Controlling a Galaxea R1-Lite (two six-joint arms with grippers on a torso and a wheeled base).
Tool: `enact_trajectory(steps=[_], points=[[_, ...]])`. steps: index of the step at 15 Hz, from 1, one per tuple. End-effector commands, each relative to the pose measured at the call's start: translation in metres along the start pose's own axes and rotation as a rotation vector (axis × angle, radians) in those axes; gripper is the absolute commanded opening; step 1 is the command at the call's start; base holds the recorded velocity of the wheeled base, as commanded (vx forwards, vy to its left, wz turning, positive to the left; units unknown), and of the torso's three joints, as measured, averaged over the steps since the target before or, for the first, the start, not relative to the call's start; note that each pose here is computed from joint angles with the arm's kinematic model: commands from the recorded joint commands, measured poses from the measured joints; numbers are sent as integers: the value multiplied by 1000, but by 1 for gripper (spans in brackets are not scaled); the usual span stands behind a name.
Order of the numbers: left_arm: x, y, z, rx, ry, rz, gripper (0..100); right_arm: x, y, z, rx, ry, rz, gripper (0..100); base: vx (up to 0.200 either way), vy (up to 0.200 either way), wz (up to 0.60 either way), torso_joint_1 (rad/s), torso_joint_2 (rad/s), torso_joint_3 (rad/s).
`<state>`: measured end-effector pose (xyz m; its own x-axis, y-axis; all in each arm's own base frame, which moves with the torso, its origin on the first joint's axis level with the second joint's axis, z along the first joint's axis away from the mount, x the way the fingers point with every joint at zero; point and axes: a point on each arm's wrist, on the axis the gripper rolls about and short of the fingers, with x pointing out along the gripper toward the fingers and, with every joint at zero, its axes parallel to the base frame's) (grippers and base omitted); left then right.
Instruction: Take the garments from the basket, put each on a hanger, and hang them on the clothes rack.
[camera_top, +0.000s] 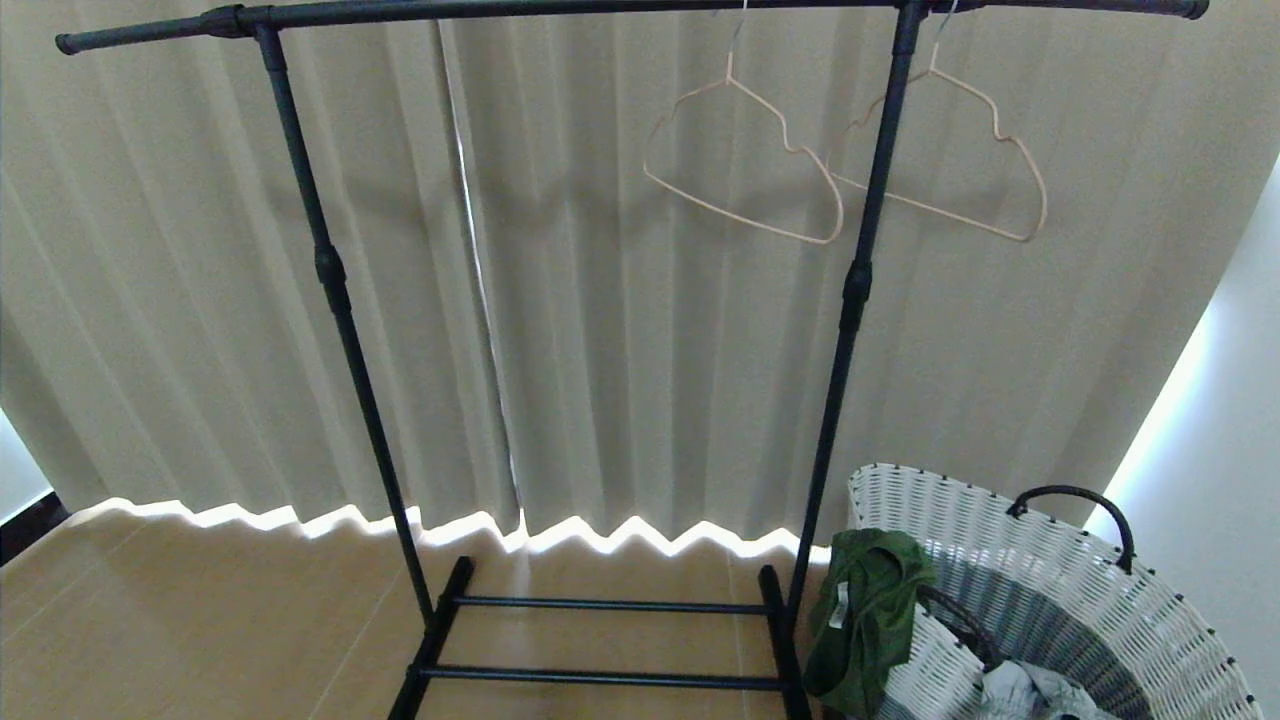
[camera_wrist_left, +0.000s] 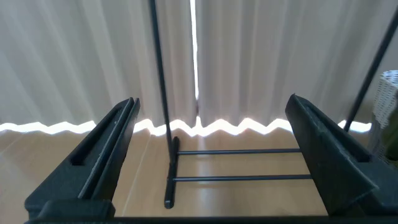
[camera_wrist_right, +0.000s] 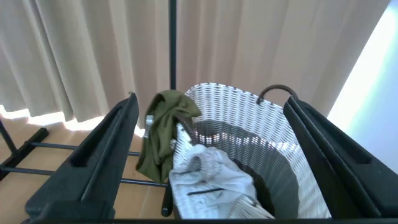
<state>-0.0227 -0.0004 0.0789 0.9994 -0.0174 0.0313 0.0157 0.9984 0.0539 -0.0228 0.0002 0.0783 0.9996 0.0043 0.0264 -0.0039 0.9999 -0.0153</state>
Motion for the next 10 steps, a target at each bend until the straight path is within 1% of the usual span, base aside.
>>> enact_trajectory(steps=[1,4,10], points=[[0,0,0,2,-1,1,100,0,0,0,3,0,0,100,0,0,0,0,0,0],[0,0,0,5,0,-3,100,0,0,0,11,0,-17,100,0,0,0,0,0,0],[0,0,0,5,0,-3,100,0,0,0,4,1,-17,100,200,0,0,3,0,4]])
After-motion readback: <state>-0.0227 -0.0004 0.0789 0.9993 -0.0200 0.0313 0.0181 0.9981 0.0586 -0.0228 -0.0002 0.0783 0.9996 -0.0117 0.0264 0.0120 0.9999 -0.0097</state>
